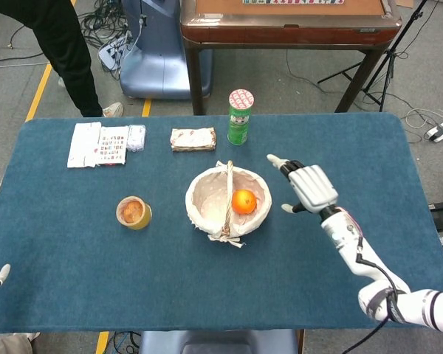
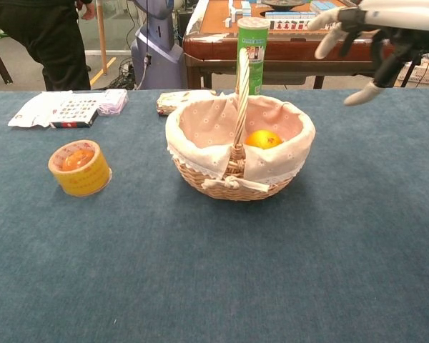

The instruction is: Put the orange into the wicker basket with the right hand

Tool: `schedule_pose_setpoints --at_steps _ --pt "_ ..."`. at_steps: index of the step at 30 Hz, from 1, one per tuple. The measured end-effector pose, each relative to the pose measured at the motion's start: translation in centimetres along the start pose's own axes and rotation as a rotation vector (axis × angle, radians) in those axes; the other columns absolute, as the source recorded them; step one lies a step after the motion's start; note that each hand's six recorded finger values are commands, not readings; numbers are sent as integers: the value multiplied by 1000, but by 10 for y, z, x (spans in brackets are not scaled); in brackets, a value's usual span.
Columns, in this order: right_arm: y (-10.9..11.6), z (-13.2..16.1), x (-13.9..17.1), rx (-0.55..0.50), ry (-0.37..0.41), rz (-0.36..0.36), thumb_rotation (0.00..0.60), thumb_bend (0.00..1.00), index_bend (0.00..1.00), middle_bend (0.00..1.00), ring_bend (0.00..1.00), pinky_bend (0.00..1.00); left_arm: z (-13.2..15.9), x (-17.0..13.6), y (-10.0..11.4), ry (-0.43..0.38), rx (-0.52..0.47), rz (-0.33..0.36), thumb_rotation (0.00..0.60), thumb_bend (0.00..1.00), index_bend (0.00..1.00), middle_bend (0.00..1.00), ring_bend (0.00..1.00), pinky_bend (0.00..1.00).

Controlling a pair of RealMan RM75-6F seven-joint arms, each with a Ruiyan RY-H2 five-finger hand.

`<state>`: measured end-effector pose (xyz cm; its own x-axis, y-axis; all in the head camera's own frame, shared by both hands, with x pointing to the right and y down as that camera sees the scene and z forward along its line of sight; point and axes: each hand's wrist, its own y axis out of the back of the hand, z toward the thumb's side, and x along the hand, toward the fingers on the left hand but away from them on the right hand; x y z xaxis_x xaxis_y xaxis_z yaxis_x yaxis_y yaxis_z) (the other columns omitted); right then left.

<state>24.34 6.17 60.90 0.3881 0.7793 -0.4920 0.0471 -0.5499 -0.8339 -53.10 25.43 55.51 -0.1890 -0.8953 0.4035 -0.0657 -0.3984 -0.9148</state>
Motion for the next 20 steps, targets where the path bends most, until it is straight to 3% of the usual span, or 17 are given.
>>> schedule_pose_setpoints --at_steps 10,20 --pt "-10 -63 94 108 -168 -75 600 45 122 270 237 556 16 13 1 -52 5 5 600 301 103 161 137 164" --pt "-13 -78 167 117 -241 -110 600 45 122 270 237 556 29 20 4 -85 13 2 600 301 103 161 137 161"
